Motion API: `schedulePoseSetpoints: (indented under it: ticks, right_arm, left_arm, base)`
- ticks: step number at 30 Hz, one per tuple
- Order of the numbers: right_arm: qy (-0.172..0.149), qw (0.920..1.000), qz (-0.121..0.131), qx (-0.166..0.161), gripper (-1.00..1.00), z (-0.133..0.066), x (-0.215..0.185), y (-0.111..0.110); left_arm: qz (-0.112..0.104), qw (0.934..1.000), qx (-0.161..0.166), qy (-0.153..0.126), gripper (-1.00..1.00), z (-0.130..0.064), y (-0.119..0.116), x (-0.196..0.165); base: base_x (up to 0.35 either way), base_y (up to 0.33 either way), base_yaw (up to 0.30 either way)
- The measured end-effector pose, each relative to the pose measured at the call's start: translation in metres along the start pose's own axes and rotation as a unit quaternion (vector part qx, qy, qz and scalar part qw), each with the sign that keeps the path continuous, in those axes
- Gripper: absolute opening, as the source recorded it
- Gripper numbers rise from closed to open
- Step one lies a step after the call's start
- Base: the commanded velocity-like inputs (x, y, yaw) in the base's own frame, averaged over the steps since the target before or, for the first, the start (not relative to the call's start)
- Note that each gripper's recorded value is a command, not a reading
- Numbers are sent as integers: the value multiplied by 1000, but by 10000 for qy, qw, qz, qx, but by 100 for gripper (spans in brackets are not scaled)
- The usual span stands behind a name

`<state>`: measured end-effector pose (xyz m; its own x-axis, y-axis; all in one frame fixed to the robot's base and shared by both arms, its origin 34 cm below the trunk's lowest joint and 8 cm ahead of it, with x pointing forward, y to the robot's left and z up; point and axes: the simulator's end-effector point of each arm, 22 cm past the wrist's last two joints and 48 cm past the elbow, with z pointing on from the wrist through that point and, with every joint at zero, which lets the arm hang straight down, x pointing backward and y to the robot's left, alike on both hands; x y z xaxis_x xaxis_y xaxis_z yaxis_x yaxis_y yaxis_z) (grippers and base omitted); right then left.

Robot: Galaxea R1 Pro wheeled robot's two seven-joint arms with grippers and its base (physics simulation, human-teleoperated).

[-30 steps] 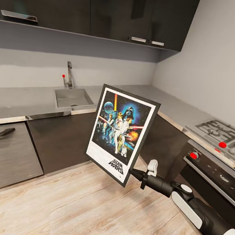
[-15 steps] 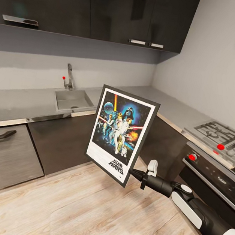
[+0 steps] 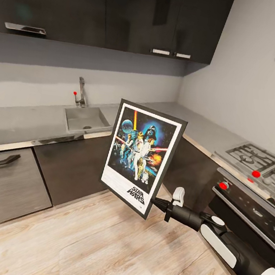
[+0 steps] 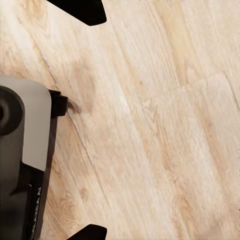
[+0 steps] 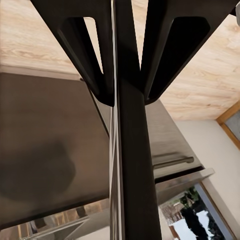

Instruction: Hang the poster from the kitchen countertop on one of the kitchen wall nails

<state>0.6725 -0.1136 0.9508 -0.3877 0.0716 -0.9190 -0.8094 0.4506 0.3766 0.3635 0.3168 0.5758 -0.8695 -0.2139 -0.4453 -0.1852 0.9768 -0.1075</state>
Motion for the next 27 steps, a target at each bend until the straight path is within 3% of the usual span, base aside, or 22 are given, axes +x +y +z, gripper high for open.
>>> schedulePoseSetpoints:
  ticks: [27]
  right_arm:
    - [-3,10000,10,-10,-100,-6,-29,17]
  left_arm:
    - [0,10000,-1,4,100,-32,-3,-10]
  base:
    - [0,0,0]
